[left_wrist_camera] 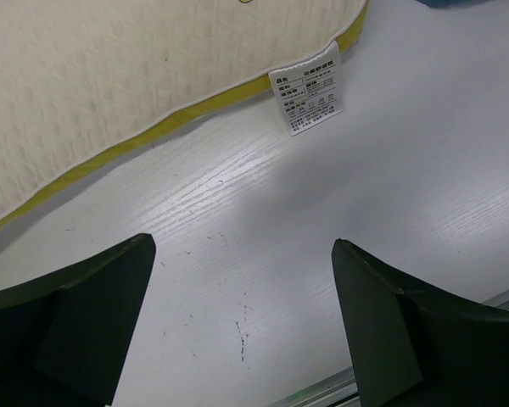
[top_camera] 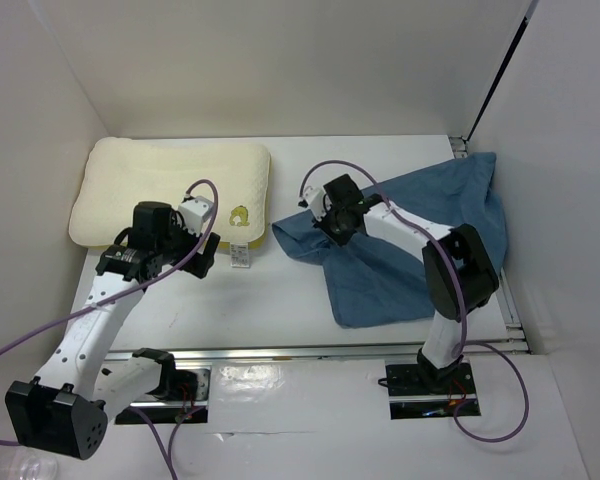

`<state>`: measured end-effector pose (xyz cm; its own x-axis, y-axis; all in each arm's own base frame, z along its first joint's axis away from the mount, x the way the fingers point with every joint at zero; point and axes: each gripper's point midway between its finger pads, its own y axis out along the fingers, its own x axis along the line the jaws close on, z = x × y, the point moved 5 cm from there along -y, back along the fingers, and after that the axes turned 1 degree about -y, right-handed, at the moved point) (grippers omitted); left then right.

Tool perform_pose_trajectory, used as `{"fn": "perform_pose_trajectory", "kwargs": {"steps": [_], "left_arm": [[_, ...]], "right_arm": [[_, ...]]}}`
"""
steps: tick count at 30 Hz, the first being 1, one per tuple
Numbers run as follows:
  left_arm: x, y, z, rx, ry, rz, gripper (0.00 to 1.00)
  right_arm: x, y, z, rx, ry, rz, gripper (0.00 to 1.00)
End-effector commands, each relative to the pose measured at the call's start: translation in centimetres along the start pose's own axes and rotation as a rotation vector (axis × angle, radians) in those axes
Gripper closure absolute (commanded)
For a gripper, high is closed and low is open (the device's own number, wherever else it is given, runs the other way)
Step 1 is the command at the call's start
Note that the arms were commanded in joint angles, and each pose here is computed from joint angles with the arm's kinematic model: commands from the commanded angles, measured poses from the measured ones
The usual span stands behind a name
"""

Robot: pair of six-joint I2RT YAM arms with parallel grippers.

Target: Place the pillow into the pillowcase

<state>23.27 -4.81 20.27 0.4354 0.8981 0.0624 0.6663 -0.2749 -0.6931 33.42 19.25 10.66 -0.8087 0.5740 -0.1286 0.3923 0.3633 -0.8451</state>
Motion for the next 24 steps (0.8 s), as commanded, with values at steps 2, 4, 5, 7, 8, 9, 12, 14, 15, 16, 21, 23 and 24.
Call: {"fn": "perform_pose_trajectory", "kwargs": {"steps": [2, 4, 5, 7, 8, 9, 12, 14, 15, 16, 21, 23, 24], "left_arm": [[0.2, 0.1, -0.5, -0.024, 0.022, -0.011, 0.00], [0.1, 0.1, -0.5, -0.027, 0.022, -0.002, 0.00], [0.1, 0.1, -0.5, -0.027, 0.022, -0.002, 0.00], [0.1, 0.1, -0.5, -0.027, 0.022, -0.002, 0.00], [0.1, 0.3, -0.2, -0.018, 0.020, 0.001, 0.00], [0.1, 0.3, -0.2, -0.018, 0.020, 0.001, 0.00], [0.0, 0.8, -0.2, -0.007, 0.018, 0.013, 0.00], [0.1, 0.9, -0.4, -0.007, 0.018, 0.013, 0.00], [0.1, 1.1, -0.3, 0.002, 0.017, 0.015, 0.00], [0.0, 1.2, -0.6, -0.009, 0.025, 0.019, 0.00], [0.0, 1.4, -1.0, -0.009, 0.024, 0.030, 0.00], [0.0, 1.4, -1.0, -0.009, 0.024, 0.030, 0.00], [0.0, 1.4, -1.0, -0.009, 0.024, 0.030, 0.00]], "right_arm": [[-6.5, 0.1, -1.5, -0.060, 0.145, 0.163, 1.00], [-9.7, -0.4, -0.8, -0.071, 0.259, 0.200, 1.00], [-10.3, -0.5, -0.4, -0.069, 0.292, 0.189, 1.00], [-11.6, -1.8, -0.1, -0.095, 0.351, 0.181, 1.00], [-11.2, -1.9, -0.7, -0.118, 0.347, 0.137, 1.00], [-11.1, -2.5, -0.8, -0.131, 0.352, 0.115, 1.00], [-8.7, -3.9, -1.7, -0.177, 0.337, -0.047, 1.00], [-6.9, -4.9, -1.5, -0.170, 0.328, -0.156, 1.00], [-5.3, -5.0, -1.8, -0.186, 0.312, -0.250, 1.00], [-3.9, -5.2, -1.4, -0.155, 0.301, -0.318, 1.00], [0.1, -6.4, -1.5, -0.169, 0.291, -0.564, 1.00], [1.7, -6.7, -1.5, -0.153, 0.264, -0.624, 1.00], [2.1, -7.0, -1.5, -0.158, 0.264, -0.659, 1.00]]}}
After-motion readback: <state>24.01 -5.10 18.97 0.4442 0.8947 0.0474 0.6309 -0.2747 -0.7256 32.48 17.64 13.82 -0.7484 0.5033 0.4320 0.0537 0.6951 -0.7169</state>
